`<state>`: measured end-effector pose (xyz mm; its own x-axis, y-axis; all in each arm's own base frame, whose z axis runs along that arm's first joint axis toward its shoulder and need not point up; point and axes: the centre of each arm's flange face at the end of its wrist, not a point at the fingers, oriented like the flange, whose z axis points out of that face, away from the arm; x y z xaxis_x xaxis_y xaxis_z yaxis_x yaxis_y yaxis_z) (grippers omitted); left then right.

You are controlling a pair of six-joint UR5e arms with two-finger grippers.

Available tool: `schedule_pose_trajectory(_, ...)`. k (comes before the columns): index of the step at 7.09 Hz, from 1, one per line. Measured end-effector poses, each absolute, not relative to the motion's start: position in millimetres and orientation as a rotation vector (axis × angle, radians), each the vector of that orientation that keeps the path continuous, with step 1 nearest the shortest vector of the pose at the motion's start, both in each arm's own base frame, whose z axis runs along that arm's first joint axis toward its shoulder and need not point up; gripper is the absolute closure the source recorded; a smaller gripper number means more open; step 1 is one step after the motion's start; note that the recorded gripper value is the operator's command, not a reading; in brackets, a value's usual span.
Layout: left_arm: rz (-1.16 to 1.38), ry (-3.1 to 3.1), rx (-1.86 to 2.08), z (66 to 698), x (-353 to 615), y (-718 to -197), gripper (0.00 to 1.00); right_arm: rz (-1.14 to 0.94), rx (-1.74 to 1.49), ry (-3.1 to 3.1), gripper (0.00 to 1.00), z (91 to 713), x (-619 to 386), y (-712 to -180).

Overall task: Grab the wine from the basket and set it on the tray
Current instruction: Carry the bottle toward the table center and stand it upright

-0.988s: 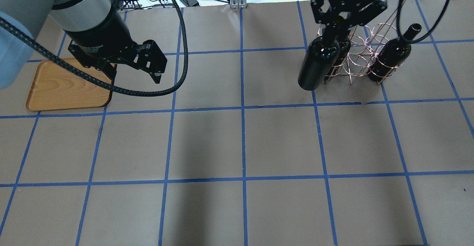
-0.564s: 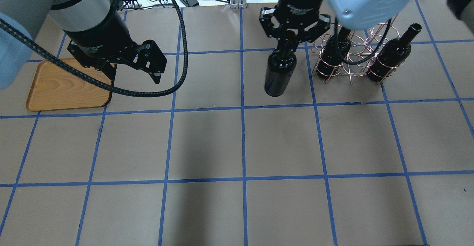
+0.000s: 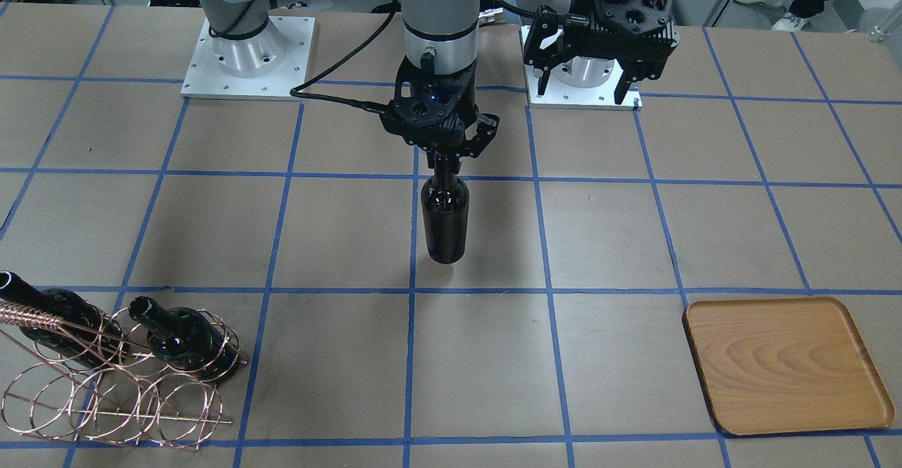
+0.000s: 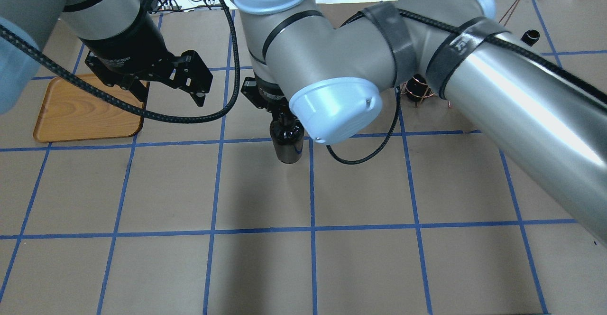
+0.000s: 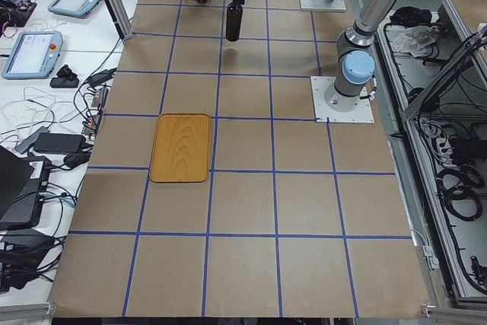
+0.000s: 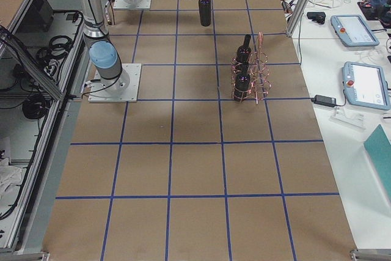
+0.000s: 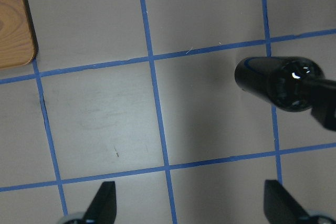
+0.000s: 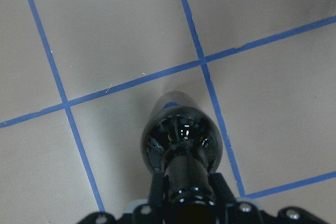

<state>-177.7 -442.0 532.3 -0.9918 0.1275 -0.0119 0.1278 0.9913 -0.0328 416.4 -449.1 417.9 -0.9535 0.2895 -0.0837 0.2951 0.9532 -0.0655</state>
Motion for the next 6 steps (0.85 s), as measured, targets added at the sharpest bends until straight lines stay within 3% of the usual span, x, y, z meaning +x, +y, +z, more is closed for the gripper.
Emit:
schedule_pose_trajectory(2,-0.055,3.126,0.2,533.2,-177.7,-441.3,0.0,-0.109,0.469,3.029,1.0,400.2,444.1,-436.4)
schedule_pose_trajectory(3,-0.056,3.126,0.2,533.4,-177.7,-441.1,0.0,-0.096,0.482,3.03,0.88,395.9,447.3,-433.8)
schedule_pose_trajectory(5,-0.057,3.125,0.2,533.5,-177.7,-441.0,0.0,-0.073,0.493,3.039,0.38,389.9,448.1,-431.4)
schedule_pose_trajectory(6,-0.057,3.125,0.201,533.6,-177.8,-440.9,0.0,-0.07,0.495,3.041,0.01,389.0,448.1,-431.0)
